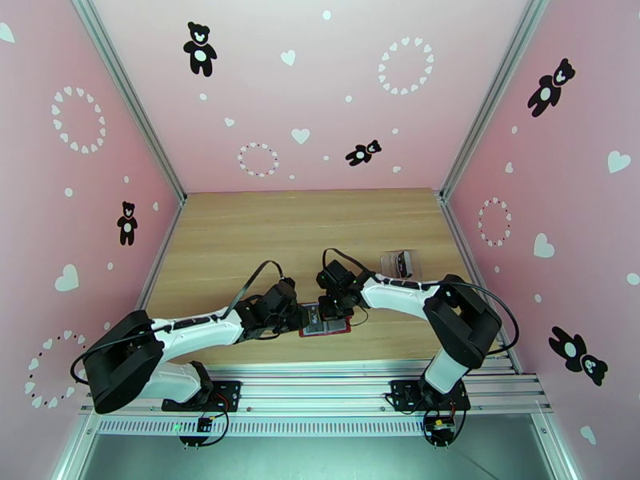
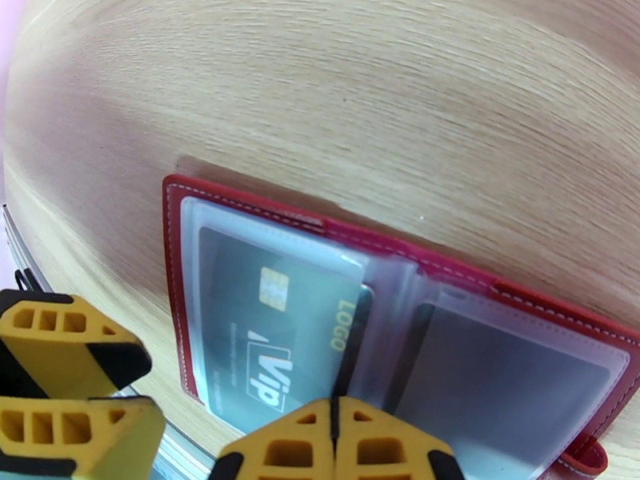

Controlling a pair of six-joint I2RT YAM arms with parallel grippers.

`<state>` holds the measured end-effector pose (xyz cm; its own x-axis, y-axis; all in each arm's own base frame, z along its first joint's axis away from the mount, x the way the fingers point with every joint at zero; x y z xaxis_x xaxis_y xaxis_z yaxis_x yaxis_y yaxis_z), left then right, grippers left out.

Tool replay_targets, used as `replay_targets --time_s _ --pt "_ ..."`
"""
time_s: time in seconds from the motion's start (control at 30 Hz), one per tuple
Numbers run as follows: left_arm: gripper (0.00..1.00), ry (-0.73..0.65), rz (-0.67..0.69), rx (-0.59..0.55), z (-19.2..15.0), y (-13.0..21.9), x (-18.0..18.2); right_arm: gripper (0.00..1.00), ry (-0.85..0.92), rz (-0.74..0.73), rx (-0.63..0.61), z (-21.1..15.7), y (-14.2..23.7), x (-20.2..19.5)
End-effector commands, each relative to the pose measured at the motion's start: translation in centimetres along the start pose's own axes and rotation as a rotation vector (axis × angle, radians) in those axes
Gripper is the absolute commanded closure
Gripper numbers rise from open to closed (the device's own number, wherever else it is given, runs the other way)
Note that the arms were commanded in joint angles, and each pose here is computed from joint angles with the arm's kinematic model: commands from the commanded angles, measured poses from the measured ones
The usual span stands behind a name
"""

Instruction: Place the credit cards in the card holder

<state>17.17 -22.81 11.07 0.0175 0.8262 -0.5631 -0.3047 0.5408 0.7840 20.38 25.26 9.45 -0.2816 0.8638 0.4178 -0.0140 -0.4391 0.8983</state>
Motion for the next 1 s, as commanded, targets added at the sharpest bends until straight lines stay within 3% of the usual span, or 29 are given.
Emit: replay_targets --time_s 0.0,0.97 --pt "0.69 -0.005 0.011 -0.014 -0.2 0.4 0.3 0.99 0.008 -0.036 0.02 -0.3 -0.5 -0.4" --pt "0.65 -0.019 -0.007 -0.014 0.3 -0.2 -0.6 1.0 0.008 -0.07 0.042 -0.8 -1.5 -1.3"
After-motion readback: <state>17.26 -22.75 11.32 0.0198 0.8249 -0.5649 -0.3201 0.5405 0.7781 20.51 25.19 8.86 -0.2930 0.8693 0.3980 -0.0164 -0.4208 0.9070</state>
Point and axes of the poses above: each hand's point on the last joint's axis, 136 mm out from that joint toward the fingers, its own y axis back along the fingers, its own x axis along the line the jaws close on, z = x × y, the point moved 8 cm from there along y, back along the fingers
